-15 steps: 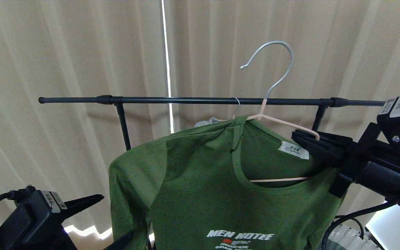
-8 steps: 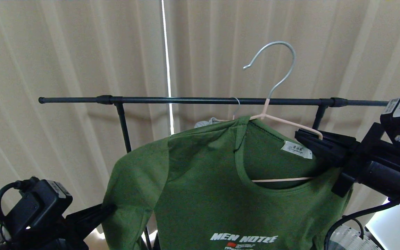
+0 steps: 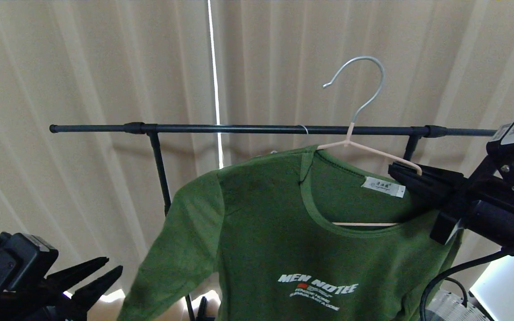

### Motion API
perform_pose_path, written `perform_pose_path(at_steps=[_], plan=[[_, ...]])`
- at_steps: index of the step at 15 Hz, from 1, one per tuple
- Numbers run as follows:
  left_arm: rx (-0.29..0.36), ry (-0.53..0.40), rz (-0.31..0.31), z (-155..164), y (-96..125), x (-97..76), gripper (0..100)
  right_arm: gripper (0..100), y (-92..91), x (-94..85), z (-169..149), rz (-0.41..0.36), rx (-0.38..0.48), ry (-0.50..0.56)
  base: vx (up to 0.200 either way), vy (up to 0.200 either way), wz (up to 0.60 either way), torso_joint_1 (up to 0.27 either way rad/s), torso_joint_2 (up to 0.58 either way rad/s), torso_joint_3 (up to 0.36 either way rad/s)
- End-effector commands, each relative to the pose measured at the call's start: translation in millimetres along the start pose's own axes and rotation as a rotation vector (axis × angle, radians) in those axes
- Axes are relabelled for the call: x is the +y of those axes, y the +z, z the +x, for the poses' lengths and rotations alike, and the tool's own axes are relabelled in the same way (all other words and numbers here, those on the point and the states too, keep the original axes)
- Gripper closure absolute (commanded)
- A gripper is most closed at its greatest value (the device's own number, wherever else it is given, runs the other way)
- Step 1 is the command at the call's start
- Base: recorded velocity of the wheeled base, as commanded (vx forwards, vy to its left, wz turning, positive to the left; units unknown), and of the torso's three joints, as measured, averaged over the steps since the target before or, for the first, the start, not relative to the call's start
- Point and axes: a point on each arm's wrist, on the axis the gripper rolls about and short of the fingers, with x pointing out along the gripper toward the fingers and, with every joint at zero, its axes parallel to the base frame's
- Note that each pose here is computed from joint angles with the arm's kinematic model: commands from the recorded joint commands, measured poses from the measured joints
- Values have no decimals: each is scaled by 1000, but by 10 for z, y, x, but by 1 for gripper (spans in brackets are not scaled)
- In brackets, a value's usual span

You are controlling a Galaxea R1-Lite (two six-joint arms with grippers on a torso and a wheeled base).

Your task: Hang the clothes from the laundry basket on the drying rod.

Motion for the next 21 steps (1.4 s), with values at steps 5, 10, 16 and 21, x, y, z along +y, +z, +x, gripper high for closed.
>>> perform_pose_path(at_steps=[5, 10, 16, 21], plan=[[-114, 11, 11, -189, 70, 6, 0, 100, -217, -106, -67, 4, 87, -68, 0, 0, 0, 0, 0, 0], [-180, 33, 14, -311, 99, 10, 0, 100, -465, -374, -445, -65, 253, -389, 0, 0, 0, 0, 0, 0], [-158, 83, -3, -297, 81, 62, 0, 100, -451, -367, -974, -108, 388, -544, 0, 0, 0, 0, 0, 0], [-157, 85, -2, -316, 56, 55, 0, 100, -534, -172, -1397, -77, 496, -624, 0, 0, 0, 0, 0, 0]])
